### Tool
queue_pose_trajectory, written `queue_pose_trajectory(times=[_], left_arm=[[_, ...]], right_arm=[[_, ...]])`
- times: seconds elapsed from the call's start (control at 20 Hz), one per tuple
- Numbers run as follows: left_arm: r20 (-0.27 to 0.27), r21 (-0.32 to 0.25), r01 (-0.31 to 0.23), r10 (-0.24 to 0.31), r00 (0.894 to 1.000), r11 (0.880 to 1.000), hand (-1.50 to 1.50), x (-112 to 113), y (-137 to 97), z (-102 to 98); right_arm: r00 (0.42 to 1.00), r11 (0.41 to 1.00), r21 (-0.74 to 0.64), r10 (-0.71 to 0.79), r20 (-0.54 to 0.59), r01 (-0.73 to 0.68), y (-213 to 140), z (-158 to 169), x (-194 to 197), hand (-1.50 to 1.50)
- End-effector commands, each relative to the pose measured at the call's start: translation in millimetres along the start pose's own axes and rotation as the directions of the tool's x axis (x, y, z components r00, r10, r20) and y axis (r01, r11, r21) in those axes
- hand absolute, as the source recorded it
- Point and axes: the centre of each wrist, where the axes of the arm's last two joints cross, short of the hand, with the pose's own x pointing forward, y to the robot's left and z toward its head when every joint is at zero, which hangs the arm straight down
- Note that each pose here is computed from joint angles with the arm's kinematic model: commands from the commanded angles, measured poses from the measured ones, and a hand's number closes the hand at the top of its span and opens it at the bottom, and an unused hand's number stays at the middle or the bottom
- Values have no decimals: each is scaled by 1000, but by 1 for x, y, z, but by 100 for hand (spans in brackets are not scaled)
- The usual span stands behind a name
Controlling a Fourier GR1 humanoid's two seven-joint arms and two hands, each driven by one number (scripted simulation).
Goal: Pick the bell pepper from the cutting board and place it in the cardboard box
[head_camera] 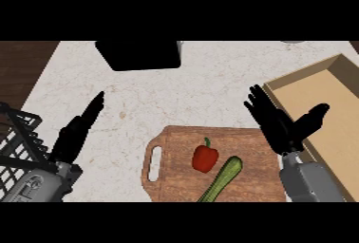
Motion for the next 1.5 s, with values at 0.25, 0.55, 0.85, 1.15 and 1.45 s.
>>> queue_pose_trajectory(times=[0.25,0.55,0.85,1.15,1.45], left_arm=[[181,55,13,-23,983,998,0,28,31,-1],[223,16,55,-57,973,998,0,35,35,14],[232,-21,58,-52,971,998,0,35,32,18],[275,-22,65,-56,960,998,0,43,33,4],[296,-82,64,-37,954,995,0,53,15,-3]], right_arm=[[762,834,-426,519,387,-351,-22,10,129,-150],[550,515,-564,826,125,-646,-16,44,113,-150],[309,299,-474,949,59,-828,29,85,100,-150],[126,85,-240,979,-160,-967,68,103,108,-150],[4,-4,-36,971,-238,-999,133,111,104,-150]])
